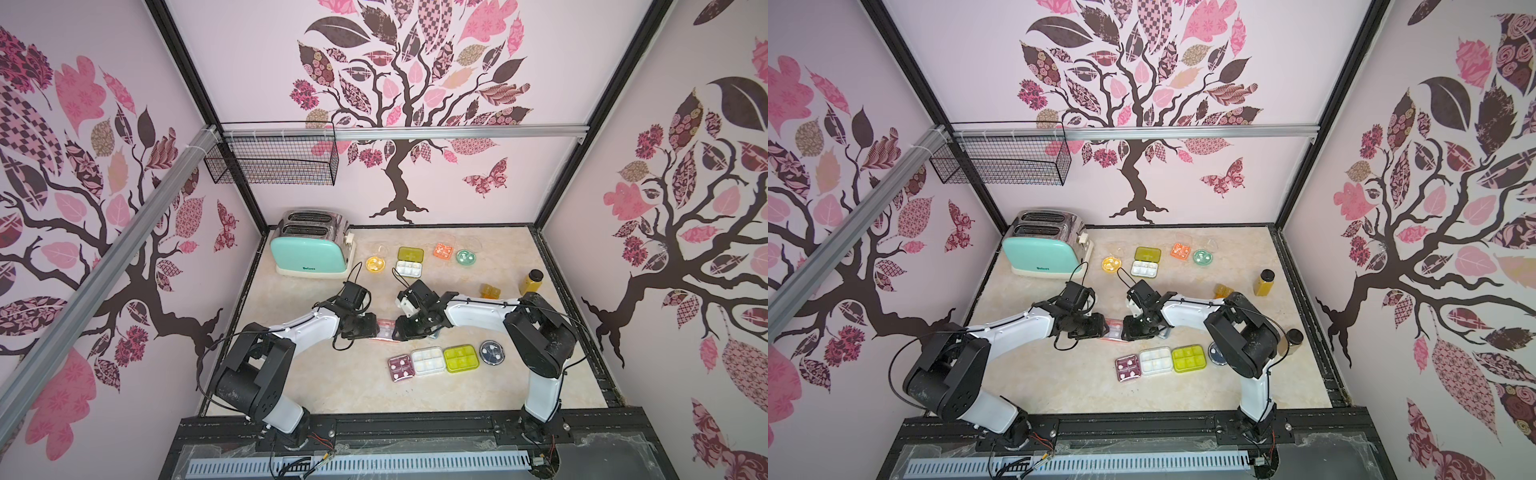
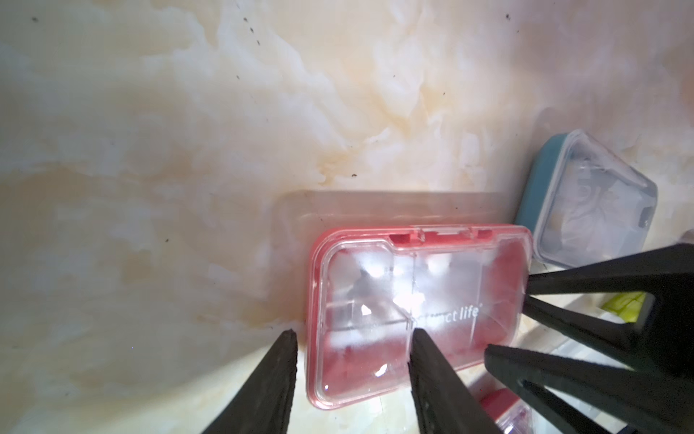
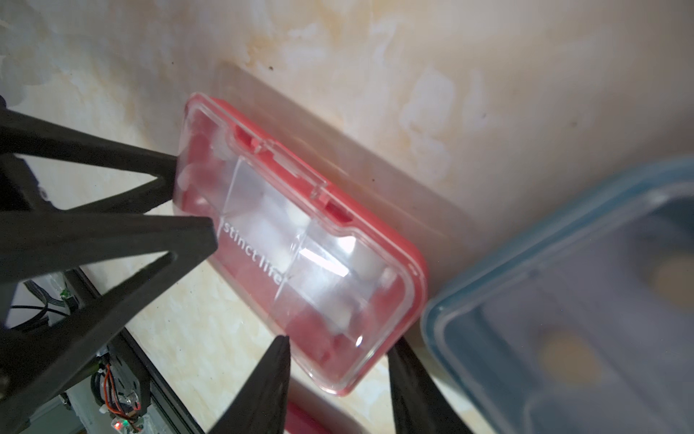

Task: Close pillboxes
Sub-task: Close the lid on the pillbox, then move the pillbox to the center of the board, then close the lid on the pillbox.

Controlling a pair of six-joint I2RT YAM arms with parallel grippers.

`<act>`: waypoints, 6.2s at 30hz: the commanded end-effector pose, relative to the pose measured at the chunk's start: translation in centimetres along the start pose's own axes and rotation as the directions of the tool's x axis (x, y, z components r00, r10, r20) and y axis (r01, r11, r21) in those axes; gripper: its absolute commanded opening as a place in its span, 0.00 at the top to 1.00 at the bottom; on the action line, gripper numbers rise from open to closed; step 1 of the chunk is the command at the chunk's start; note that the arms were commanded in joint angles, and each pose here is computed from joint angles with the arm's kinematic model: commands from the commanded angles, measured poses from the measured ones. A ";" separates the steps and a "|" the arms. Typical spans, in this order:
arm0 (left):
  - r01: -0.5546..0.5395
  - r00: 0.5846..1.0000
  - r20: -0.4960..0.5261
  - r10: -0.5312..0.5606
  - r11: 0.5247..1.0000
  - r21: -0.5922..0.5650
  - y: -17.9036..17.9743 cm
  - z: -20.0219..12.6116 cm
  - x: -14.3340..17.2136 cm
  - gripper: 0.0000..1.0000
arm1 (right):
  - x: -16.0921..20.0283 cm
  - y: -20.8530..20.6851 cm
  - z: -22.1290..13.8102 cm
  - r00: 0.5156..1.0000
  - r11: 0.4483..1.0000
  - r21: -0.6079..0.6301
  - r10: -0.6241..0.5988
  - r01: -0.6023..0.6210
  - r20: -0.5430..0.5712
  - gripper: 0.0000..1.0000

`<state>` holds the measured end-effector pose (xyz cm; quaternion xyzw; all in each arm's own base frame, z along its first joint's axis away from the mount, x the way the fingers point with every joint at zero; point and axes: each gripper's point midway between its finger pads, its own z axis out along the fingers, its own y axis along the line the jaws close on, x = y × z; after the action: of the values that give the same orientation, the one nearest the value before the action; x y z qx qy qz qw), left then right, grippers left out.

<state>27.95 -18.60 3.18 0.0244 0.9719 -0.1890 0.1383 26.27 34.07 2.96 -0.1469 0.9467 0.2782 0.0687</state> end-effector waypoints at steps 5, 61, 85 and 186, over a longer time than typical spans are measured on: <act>-0.034 0.999 0.005 0.034 0.996 -0.083 0.7 -1.7 -0.5 0.48 | -1.8 0.5 -1.8 0.999 1.000 0.025 -0.017 0.016 0.035 0.45; 0.069 0.974 0.228 -0.013 0.968 -0.241 5.8 4.3 -27.6 0.63 | 5.0 1.3 -13.0 0.977 0.975 -0.209 -0.023 0.069 0.214 0.11; 0.052 0.988 0.155 -0.013 0.967 -0.251 6.7 6.6 -25.5 0.81 | 4.6 1.4 -12.8 0.976 0.975 -0.213 -0.017 0.064 0.217 0.11; -0.045 0.996 0.076 0.043 0.999 0.016 -2.8 3.2 -5.4 0.68 | -18.6 0.2 -8.2 0.944 0.967 -0.088 -0.208 0.237 0.257 0.43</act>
<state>33.72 -21.89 3.58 0.0391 0.9647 -0.1869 0.1815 43.24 33.32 12.98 -0.2139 0.8980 0.3219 0.2101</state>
